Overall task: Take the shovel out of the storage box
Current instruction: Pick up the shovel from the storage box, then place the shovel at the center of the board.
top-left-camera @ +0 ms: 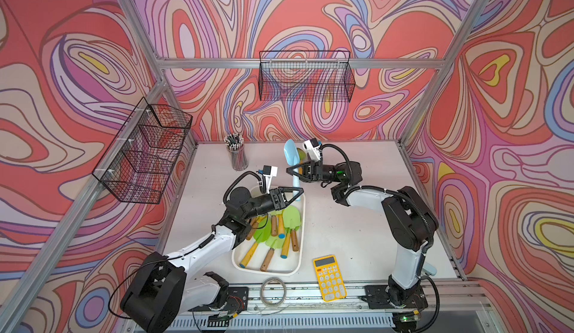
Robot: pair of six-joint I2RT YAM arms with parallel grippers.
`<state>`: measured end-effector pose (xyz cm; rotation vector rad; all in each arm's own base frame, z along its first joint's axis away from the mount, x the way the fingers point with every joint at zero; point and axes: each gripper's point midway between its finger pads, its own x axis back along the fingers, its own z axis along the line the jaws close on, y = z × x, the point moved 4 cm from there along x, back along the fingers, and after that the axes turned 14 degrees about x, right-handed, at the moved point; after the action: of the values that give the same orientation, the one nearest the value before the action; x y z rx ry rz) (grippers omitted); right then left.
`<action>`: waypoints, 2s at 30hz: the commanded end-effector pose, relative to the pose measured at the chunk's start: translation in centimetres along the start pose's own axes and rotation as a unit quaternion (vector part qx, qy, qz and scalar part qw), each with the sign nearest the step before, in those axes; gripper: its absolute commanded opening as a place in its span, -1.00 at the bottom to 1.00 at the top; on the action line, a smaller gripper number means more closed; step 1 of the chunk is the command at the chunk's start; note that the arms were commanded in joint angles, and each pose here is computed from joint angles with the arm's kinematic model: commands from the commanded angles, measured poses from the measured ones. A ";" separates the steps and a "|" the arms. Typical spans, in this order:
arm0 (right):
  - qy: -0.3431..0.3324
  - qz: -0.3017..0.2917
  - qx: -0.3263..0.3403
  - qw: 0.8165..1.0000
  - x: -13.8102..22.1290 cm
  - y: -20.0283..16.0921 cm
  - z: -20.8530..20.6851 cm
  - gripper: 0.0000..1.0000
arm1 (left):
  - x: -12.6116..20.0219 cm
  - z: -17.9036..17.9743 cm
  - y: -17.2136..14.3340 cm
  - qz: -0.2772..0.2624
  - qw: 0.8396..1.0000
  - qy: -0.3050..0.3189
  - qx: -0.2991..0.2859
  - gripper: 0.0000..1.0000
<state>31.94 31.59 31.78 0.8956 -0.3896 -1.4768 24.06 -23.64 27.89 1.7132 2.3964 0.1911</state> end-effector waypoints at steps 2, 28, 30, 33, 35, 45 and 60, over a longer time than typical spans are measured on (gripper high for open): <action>-0.002 0.000 0.003 1.000 -0.3 0.3 -0.7 -0.75 | 1.6 1.3 -0.4 -0.009 0.998 0.065 -0.016 0.82; -0.636 0.172 -0.007 0.753 15.9 0.1 -17.4 -0.78 | 7.6 8.9 -2.1 0.005 0.931 0.364 -0.029 0.80; -0.664 0.179 -0.010 0.726 17.4 -0.1 -18.7 -0.78 | 7.6 9.1 -2.1 0.005 0.930 0.366 -0.027 0.80; -0.696 0.188 -0.012 0.693 19.5 -0.2 -20.2 -0.78 | 7.6 9.0 -2.2 0.007 0.931 0.365 -0.027 0.80; -0.710 0.188 -0.013 0.679 20.8 -0.1 -20.9 -0.78 | 7.7 9.0 -2.2 0.005 0.931 0.365 -0.028 0.80; -0.749 0.198 -0.020 0.632 25.0 -0.3 -24.2 -0.76 | 7.7 9.8 -2.5 0.007 0.931 0.365 -0.019 0.80; -0.765 0.205 -0.025 0.610 27.1 -0.8 -29.0 -0.59 | 7.8 10.5 -2.6 0.007 0.929 0.370 -0.010 0.80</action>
<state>54.71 14.66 6.58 -0.7259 -1.6275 -1.4757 21.46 -17.29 16.88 1.8902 2.8292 1.0251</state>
